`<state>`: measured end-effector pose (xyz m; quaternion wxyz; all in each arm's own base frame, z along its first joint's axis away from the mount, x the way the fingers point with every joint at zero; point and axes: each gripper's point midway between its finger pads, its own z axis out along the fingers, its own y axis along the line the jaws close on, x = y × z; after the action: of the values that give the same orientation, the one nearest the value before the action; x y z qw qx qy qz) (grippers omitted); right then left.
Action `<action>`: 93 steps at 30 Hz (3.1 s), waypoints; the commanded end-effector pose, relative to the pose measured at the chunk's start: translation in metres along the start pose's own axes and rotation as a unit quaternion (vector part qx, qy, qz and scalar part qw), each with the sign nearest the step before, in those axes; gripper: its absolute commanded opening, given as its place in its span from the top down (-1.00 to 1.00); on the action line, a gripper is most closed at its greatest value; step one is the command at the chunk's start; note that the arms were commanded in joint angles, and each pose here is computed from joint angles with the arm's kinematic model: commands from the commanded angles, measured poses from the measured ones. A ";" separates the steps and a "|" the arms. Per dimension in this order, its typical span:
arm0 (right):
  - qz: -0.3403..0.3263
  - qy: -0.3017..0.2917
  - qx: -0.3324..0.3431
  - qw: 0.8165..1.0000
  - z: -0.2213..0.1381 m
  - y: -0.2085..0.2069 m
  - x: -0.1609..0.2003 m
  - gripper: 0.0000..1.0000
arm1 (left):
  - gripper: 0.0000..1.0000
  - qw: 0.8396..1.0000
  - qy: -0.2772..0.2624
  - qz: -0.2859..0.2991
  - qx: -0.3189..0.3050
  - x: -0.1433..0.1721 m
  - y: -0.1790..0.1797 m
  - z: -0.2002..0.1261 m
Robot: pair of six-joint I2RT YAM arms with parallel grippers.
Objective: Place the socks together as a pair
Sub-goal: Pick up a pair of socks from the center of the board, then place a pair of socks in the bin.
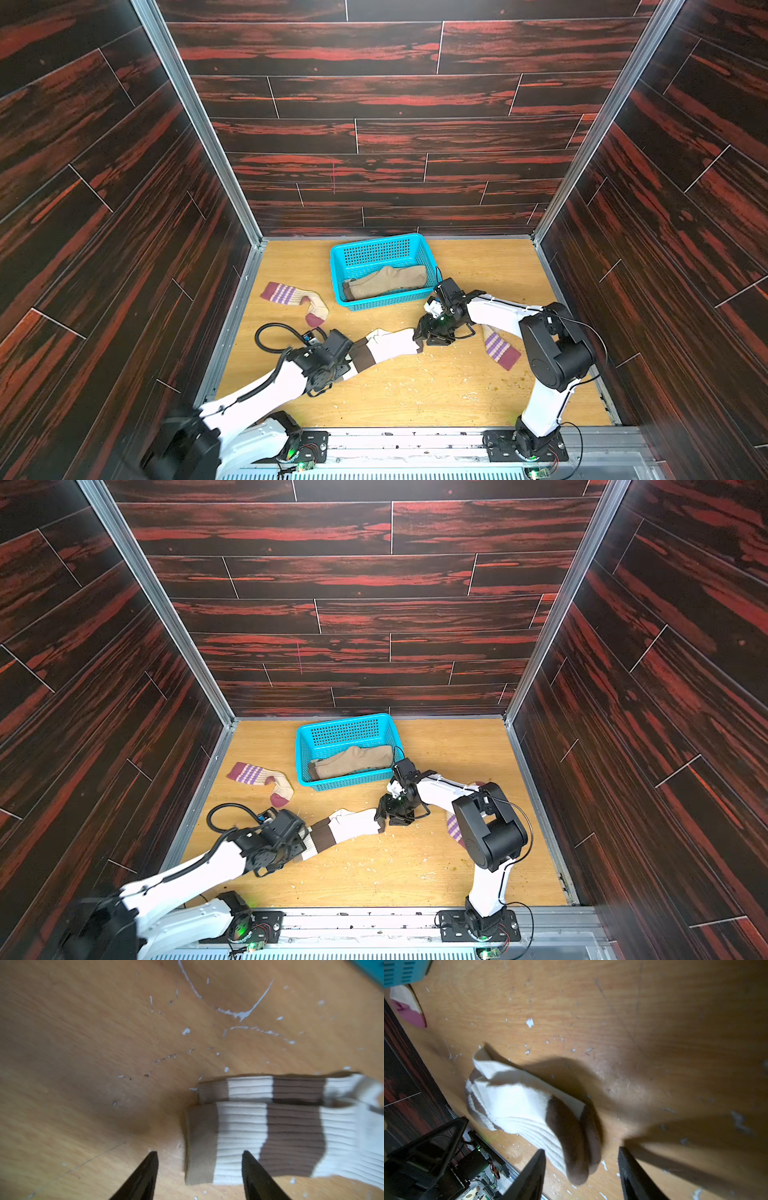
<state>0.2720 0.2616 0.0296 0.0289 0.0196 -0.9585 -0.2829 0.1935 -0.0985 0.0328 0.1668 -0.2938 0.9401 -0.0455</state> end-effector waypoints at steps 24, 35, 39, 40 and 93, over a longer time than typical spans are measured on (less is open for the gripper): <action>0.019 0.028 -0.010 0.999 0.020 -0.011 0.014 0.66 | 0.69 0.992 0.041 0.061 -0.105 -0.002 -0.018 0.036; -0.010 -0.016 -0.055 0.998 -0.032 0.027 0.022 1.00 | 0.86 0.997 -0.008 0.074 0.000 -0.031 -0.060 -0.031; -0.026 -0.038 -0.084 0.995 -0.061 0.054 0.018 1.00 | 0.86 0.996 -0.027 0.070 0.048 -0.044 -0.077 -0.068; -0.030 -0.043 -0.089 0.995 -0.068 0.060 0.016 1.00 | 0.86 0.996 -0.030 0.070 0.055 -0.047 -0.080 -0.076; -0.037 -0.096 0.003 0.995 -0.089 0.037 -0.216 0.03 | -0.03 0.988 -0.029 0.109 0.106 -0.217 -0.200 0.034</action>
<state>0.5036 0.2648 0.1008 -0.0783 0.0330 -0.9520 -0.2941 0.4764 -0.1447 0.0969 0.2206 -0.1721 0.9519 -0.1244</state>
